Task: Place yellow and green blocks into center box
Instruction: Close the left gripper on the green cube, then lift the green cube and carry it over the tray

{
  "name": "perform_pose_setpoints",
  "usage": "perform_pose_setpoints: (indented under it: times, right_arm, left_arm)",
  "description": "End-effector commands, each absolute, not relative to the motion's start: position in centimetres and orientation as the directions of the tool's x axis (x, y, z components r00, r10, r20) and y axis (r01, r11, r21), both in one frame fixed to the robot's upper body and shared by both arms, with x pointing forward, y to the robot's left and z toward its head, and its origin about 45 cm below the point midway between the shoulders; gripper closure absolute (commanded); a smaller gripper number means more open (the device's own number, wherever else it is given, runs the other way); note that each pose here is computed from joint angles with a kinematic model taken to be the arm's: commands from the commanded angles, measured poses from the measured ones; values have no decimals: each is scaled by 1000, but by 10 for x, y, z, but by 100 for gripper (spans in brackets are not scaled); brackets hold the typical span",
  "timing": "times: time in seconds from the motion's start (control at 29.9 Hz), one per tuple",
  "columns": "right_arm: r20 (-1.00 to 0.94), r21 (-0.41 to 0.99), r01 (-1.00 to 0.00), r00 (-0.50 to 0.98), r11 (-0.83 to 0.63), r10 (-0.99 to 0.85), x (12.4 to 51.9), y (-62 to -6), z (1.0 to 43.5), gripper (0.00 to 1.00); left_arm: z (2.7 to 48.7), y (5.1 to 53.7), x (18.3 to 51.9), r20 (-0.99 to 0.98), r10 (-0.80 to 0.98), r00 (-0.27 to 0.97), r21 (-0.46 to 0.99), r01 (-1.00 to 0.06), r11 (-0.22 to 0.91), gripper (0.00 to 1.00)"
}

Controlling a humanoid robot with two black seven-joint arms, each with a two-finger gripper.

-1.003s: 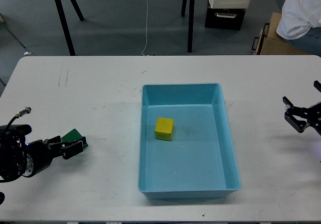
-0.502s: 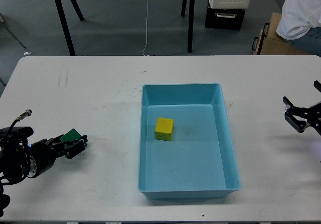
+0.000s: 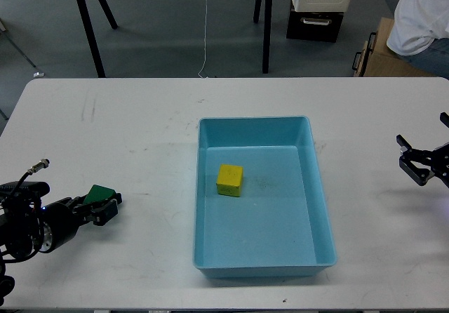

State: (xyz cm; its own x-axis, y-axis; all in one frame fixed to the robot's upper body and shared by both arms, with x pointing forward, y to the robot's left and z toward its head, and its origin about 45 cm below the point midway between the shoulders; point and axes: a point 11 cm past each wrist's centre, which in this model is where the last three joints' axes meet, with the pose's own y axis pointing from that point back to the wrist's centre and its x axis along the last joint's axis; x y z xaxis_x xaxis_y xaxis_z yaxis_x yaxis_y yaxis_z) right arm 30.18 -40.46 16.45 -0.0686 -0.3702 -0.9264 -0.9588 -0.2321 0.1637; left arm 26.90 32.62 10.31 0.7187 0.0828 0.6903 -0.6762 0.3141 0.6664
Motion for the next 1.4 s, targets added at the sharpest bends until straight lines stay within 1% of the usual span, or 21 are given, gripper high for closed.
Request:
perform_pose_setpoints:
  times: [0.0,0.03,0.27,0.33,0.47,0.57,0.6,0.9,1.04,1.1,1.17,1.27,1.37]
  right_arm:
    - [-926,165,-958,-69,-234,-372,302,-404,164,3]
    - [-927,163,-959,-68,-234,-369,302,-404,165,3]
    - [-926,163,-959,-67,-233,-371,302,-404,165,3]
    - [-926,164,-958,-68,-235,-371,302,-404,164,3]
    - [-927,164,-958,-67,-236,-370,302,-403,165,3]
    - [-927,164,-958,-67,-236,-370,302,-403,165,3]
    - [-927,164,-958,-68,-237,-369,301,-403,164,3]
    - [-927,166,-957,-69,-237,-369,301,-403,163,3]
    - [-926,168,-957,-70,-237,-371,301,-403,163,3]
    - [-926,168,-957,-71,-236,-370,301,-403,163,3]
    - [-926,170,-956,-72,-238,-371,300,-403,162,3]
    - [-922,170,-955,-68,-241,-381,300,-403,162,3]
    - [-921,171,-955,-67,-243,-384,300,-403,162,3]
  left_arm:
    - [103,326,268,690,82,719,667,-675,315,39]
    - [103,326,269,691,81,718,666,-676,314,40]
    - [103,327,268,691,79,719,667,-676,314,40]
    - [104,327,268,691,81,718,666,-677,314,42]
    - [105,329,270,694,78,716,665,-679,310,50]
    - [107,330,270,705,81,704,655,-691,307,68]
    - [108,330,271,712,79,698,649,-696,306,69]
    - [112,333,273,722,70,689,641,-703,307,68]
    - [137,338,278,744,54,666,616,-715,330,68]
    - [159,338,290,768,64,637,582,-736,346,68]
    - [176,333,295,779,79,622,555,-743,375,68]
    - [198,313,293,793,73,605,501,-715,488,67]
    - [217,292,295,806,62,589,459,-686,565,66]
